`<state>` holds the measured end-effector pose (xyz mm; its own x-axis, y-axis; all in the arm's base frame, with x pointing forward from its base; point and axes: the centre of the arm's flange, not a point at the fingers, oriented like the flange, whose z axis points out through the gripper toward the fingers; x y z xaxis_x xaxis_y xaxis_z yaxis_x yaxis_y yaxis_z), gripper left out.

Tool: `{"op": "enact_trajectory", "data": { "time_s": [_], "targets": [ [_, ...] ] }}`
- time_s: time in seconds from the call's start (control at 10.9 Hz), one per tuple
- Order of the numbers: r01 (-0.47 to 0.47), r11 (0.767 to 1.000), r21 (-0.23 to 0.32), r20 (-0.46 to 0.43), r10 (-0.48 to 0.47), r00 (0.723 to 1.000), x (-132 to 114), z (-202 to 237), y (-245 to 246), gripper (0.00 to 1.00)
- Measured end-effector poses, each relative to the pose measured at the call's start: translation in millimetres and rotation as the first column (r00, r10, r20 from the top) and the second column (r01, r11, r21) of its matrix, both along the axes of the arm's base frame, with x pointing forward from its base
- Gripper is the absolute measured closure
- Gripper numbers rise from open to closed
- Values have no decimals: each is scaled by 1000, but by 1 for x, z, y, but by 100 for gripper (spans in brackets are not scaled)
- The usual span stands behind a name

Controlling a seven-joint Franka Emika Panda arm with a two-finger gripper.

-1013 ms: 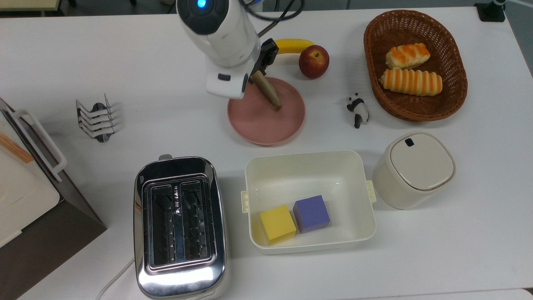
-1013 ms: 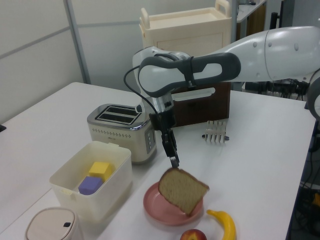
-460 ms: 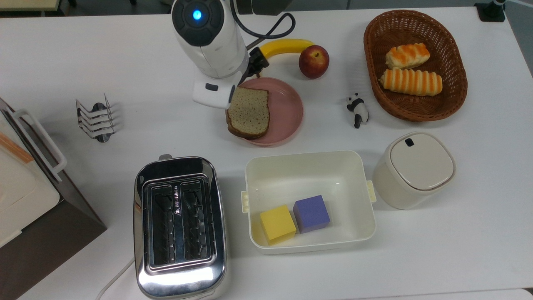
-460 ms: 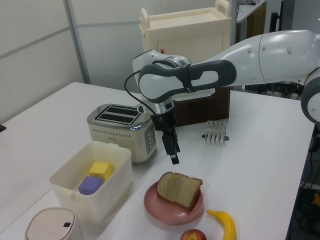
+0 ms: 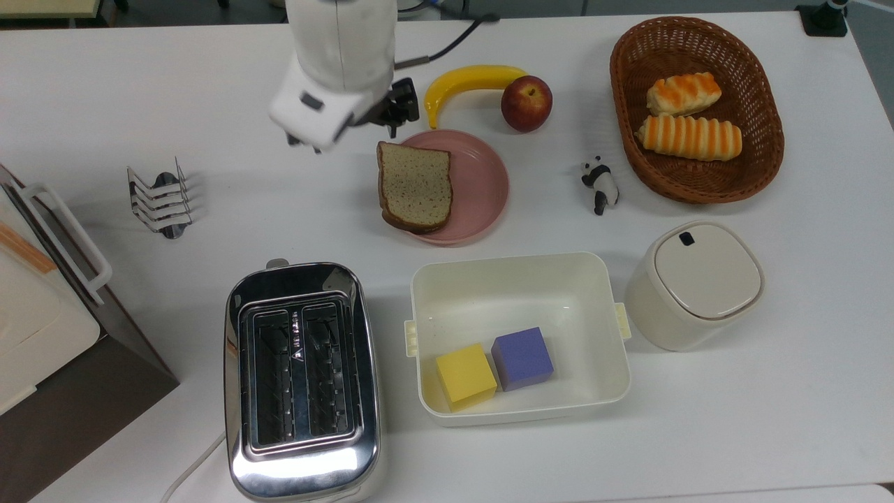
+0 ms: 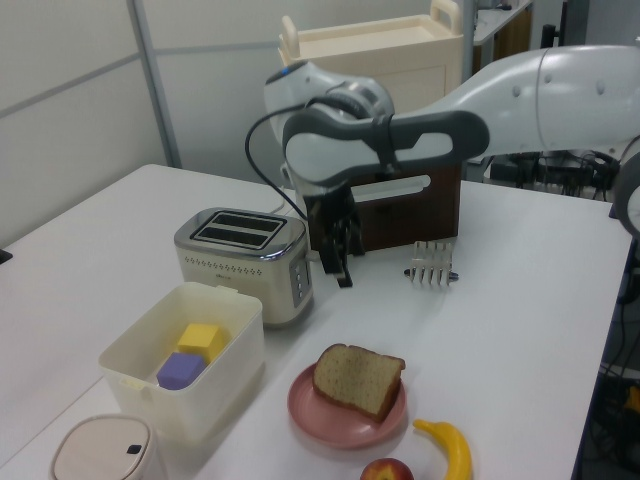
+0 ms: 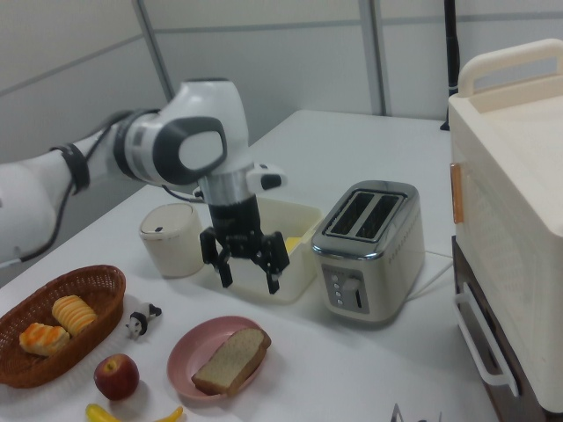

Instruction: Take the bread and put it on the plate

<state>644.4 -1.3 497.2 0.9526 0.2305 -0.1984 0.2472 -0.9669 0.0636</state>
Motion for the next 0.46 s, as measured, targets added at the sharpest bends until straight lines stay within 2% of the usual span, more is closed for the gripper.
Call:
{"op": "enact_trajectory", "data": {
  "time_s": [0.18, 0.28, 0.46],
  "targets": [
    [140, 990, -15, 88, -138, 986, -13, 46, -11, 0],
    [224, 975, -13, 130, -221, 967, -21, 68, -22, 0],
    [304, 953, -3, 175, -299, 938, -32, 93, -39, 0]
  ]
}}
